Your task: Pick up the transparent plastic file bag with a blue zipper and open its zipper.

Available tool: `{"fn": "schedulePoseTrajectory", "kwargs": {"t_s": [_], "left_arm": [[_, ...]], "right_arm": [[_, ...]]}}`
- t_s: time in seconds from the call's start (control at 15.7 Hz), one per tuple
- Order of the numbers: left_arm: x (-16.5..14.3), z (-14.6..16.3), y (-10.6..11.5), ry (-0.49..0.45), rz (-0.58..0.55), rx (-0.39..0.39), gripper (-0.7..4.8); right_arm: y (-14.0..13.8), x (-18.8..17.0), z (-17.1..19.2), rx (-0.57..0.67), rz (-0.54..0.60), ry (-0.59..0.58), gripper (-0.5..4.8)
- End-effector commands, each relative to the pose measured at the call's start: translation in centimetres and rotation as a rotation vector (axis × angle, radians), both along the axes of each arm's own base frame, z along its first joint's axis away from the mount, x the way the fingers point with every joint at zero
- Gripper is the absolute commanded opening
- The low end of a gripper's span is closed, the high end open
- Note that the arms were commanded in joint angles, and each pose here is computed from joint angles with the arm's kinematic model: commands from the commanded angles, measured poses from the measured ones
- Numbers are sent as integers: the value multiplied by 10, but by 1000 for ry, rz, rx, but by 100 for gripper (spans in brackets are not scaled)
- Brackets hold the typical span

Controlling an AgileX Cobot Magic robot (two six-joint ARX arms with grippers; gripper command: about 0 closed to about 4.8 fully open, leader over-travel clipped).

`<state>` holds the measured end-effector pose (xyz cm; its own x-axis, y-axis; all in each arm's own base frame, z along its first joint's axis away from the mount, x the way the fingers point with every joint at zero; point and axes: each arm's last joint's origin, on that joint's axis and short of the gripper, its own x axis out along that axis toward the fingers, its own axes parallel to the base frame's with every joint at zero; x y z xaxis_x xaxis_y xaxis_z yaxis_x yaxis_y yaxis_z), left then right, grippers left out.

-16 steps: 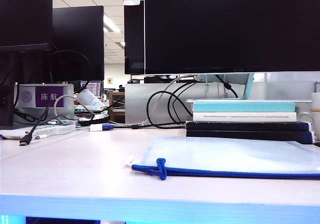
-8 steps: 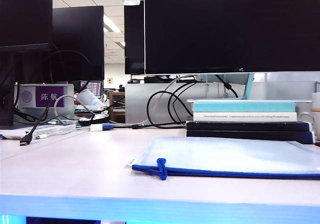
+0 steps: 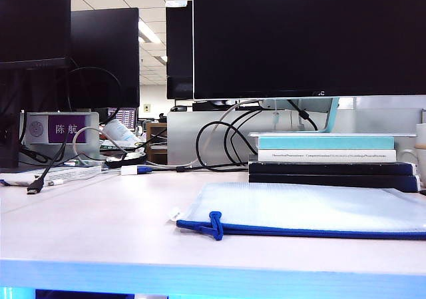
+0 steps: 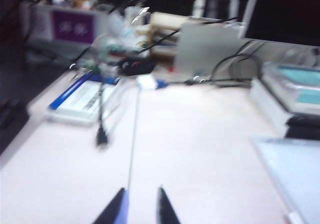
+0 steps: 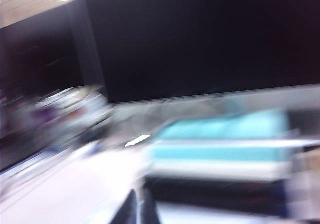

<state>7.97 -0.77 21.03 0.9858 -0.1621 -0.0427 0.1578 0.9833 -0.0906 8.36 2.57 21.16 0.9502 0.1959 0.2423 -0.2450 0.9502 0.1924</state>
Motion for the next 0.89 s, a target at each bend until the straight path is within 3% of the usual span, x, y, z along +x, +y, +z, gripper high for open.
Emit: {"fn": "schedulePoseTrajectory", "kwargs": {"t_s": [0.06,0.19,0.32,0.38,0.57,0.7,0.89], "left_arm": [[-1,6,0,-60,-8,9,76],[-1,5,0,-61,-12,27,44],[-1,4,0,-43,-12,31,34],[0,1,0,-27,-12,41,-7],[3,-10,0,3,-9,52,-6],[7,-22,1,40,37,62,-6],[11,-42,0,93,24,72,-6]], "right_arm": [[-3,0,4,-44,-53,-34,2],[-8,1,2,-64,-93,-15,2],[-8,2,0,-84,-33,-8,2],[-8,3,-3,-93,-24,17,2],[-7,9,-28,-113,-21,112,1],[-6,12,-49,-138,-17,245,1],[-7,12,-51,-144,-18,271,3]]}}
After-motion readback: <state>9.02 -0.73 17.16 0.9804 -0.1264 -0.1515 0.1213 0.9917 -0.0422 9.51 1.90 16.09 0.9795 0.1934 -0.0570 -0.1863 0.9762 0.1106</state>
